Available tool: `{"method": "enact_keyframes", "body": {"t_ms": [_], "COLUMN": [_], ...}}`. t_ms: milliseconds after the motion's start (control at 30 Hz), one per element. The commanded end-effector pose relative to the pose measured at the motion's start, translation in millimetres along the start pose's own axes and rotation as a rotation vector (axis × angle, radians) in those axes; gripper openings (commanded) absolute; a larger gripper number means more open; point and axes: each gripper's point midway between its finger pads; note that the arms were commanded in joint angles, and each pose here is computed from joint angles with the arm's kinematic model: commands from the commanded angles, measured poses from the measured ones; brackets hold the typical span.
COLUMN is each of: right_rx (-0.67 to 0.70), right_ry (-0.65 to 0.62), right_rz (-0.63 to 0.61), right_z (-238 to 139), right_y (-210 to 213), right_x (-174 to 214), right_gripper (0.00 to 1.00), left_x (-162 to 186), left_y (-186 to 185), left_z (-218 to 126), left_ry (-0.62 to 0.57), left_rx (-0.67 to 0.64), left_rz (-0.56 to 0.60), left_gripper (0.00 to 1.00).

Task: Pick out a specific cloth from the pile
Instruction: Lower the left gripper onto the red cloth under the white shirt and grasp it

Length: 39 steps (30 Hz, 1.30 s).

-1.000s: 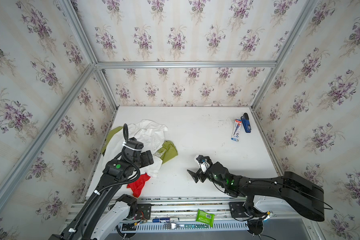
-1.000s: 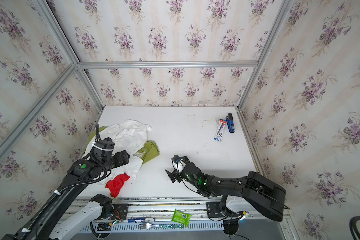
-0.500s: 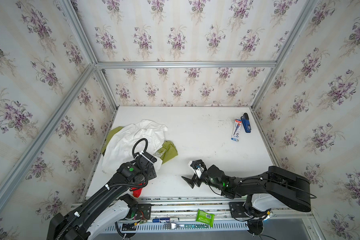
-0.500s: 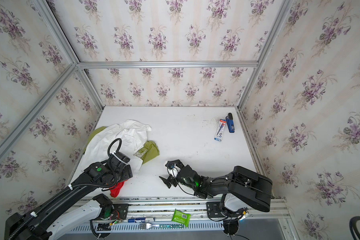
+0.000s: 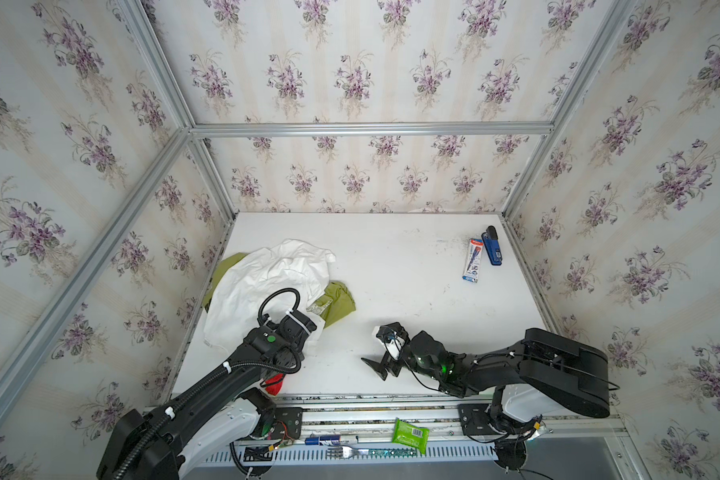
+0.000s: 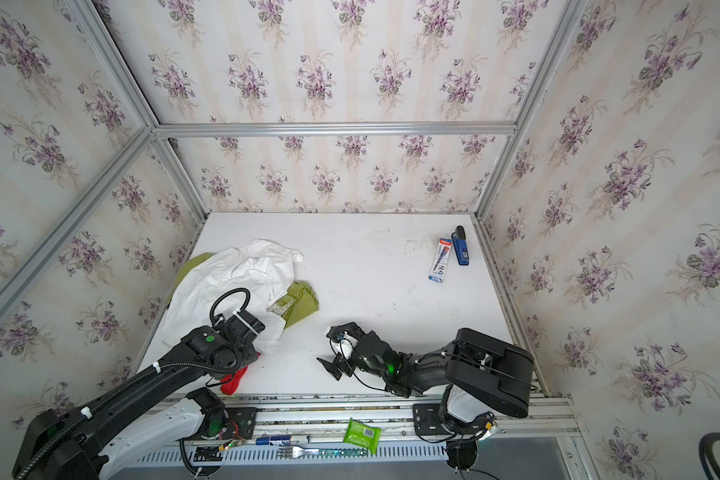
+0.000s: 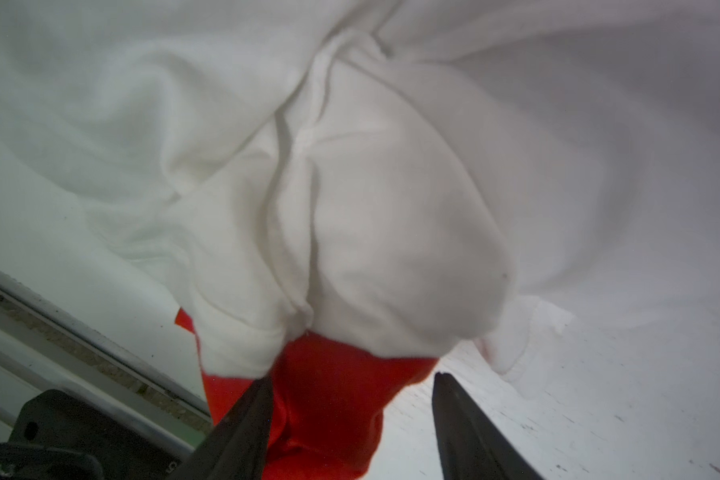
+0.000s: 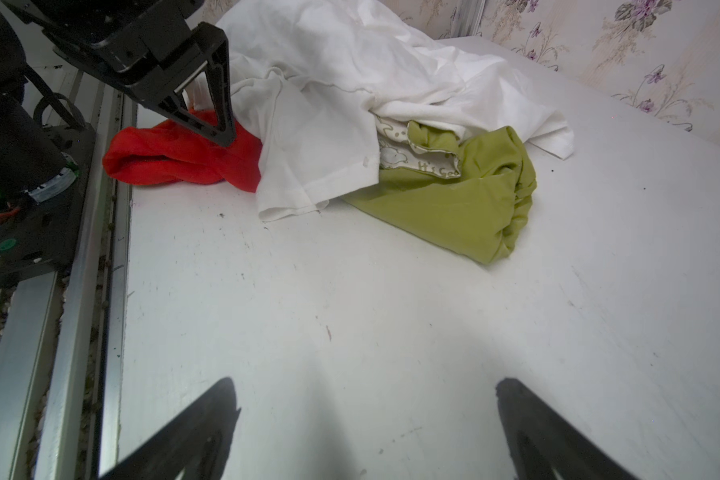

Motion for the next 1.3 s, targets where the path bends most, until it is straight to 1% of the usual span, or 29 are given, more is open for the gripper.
{"method": "enact_keyframes", "body": {"t_ms": [0,167,300,533,800,1033,1267], "right_rx": [0.003,0.01,0.025,0.035,0.053,0.057,0.061], "right_ry": [-0.053,-0.053,-0.06,-0.057,-0.059,-0.052,-0.061], "right_rz": [0.004,-0.001,-0.007,-0.001,-0.015,-0.018,-0.019], "right_z": [2,2,1,-2,-4,-4,-5], "right_y": [-1,-1,-4,-5,-8,-8,-10], "right_x": [-15,-14,-16,-12,-12,-9,-13], "right_gripper": [1.0,1.0,1.0,1.0,1.0,1.0,1.0], "left_x": [-4,-3,0,0,-2,-5,-10], "left_y": [4,8,5,3,2,0,-4], "left_z": [3,11,17,21,21,17,10], "left_ry": [-0.029,-0.031,-0.017,-0.024,-0.038,-0.053,-0.067], "left_rx": [-0.03,-0.08,-0.088,-0.085,-0.075,-0.047,-0.023], "left_rz": [-0.018,-0.02,-0.008,0.003,0.001,-0.006,0.0], "left_gripper": [0.63,0.6,0.56,0.37,0.2,0.14,0.11]}}
Point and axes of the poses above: each gripper's point midway between its finger pads, its own z axis out along the fingers, its own y axis along the line the jaws close on, x = y × z, and after that the axes turned 5 degrees about -z, right-handed
